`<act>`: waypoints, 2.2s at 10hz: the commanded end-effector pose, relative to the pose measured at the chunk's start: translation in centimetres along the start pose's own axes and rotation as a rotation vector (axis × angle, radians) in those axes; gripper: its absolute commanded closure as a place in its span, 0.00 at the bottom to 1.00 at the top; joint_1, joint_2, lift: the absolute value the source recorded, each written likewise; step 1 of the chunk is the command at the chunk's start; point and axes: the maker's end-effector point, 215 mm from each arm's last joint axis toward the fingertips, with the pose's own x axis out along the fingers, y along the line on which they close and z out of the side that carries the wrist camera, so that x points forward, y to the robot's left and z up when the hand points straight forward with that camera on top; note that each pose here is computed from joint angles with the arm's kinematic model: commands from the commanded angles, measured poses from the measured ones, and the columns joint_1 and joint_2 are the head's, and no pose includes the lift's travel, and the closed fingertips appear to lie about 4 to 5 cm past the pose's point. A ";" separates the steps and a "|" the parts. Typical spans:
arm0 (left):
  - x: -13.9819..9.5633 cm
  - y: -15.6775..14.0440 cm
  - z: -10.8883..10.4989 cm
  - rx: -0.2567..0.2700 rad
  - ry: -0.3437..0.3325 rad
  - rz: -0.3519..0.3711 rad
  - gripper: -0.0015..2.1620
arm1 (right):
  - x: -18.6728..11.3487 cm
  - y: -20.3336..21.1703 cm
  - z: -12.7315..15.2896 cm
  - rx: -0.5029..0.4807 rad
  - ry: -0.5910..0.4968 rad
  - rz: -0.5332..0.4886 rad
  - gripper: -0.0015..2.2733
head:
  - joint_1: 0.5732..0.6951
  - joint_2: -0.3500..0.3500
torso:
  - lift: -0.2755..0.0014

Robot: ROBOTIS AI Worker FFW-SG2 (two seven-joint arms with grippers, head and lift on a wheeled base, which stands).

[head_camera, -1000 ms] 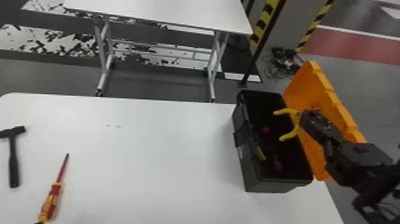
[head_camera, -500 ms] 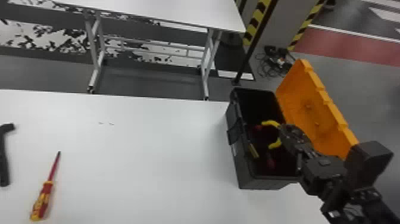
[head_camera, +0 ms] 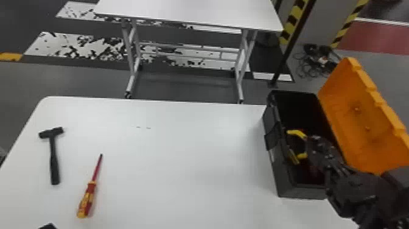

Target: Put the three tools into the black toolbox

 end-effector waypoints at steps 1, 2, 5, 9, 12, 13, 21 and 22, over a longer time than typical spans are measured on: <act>-0.1 0.2 0.2 0.005 -0.001 0.002 0.02 | -0.1 -0.3 0.8 -0.031 -0.028 -0.013 0.99 | 1.00 0.36 | 0.81; -0.2 0.3 0.2 0.006 0.000 0.003 0.02 | -0.4 -0.9 1.2 -0.064 -0.040 -0.041 0.99 | 1.00 0.36 | 0.81; -0.1 0.0 0.4 0.009 -0.004 -0.008 0.02 | 0.5 -2.4 -2.8 -0.052 0.029 -0.088 0.99 | 1.00 0.32 | 0.81; 0.1 0.1 0.6 0.009 -0.010 -0.006 0.02 | 1.2 -3.2 -5.8 -0.024 0.069 -0.105 0.75 | 1.00 0.24 | 0.81; 0.5 0.6 1.3 0.015 -0.021 0.020 0.02 | -0.3 -0.4 -6.1 0.246 0.111 0.033 0.02 | 1.00 0.23 | 0.81; 0.8 0.6 1.6 0.009 -0.019 0.025 0.02 | -0.7 3.4 -5.2 0.311 0.100 0.117 0.03 | 1.00 0.29 | 0.81; 0.3 8.7 1.6 -0.150 0.103 0.202 0.02 | -3.6 27.1 1.0 0.427 0.081 0.457 0.04 | 1.00 1.00 | 0.81; 0.7 9.7 1.5 -0.166 0.112 0.226 0.02 | -3.7 27.2 1.0 0.422 0.081 0.458 0.04 | 1.00 1.00 | 0.81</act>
